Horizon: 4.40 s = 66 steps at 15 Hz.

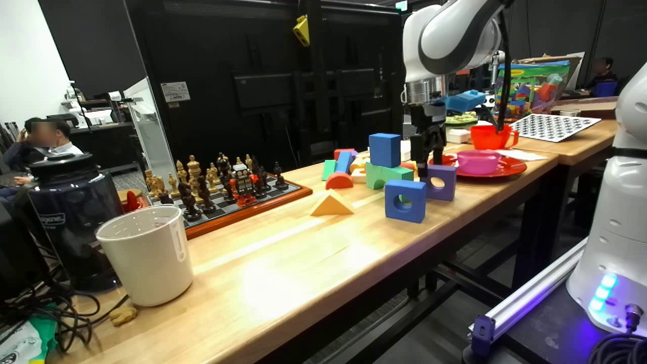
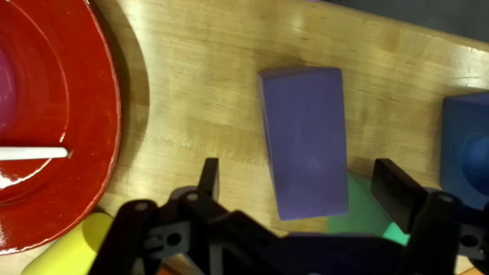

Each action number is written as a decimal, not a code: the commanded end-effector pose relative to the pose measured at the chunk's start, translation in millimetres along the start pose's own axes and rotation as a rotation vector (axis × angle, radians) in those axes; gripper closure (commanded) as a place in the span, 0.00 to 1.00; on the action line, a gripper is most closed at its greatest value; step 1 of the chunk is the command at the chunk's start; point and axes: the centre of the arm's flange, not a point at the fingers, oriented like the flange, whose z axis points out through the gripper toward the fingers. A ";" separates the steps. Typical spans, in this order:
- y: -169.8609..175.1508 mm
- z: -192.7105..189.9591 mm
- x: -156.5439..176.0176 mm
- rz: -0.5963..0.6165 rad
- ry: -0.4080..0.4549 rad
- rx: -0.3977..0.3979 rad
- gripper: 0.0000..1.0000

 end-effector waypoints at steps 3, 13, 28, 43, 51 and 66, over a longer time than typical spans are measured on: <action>-6.0 29.5 -67.5 -0.020 0.040 0.002 0.00; -1.2 -1.9 6.1 -0.016 0.008 -0.011 0.00; -2.1 30.5 -19.5 -0.001 0.045 -0.097 0.00; -3.0 36.2 -42.1 0.022 0.104 -0.100 0.00; 5.0 36.5 -49.5 0.048 0.119 -0.097 0.00; 36.3 12.4 19.7 0.109 0.125 -0.090 0.00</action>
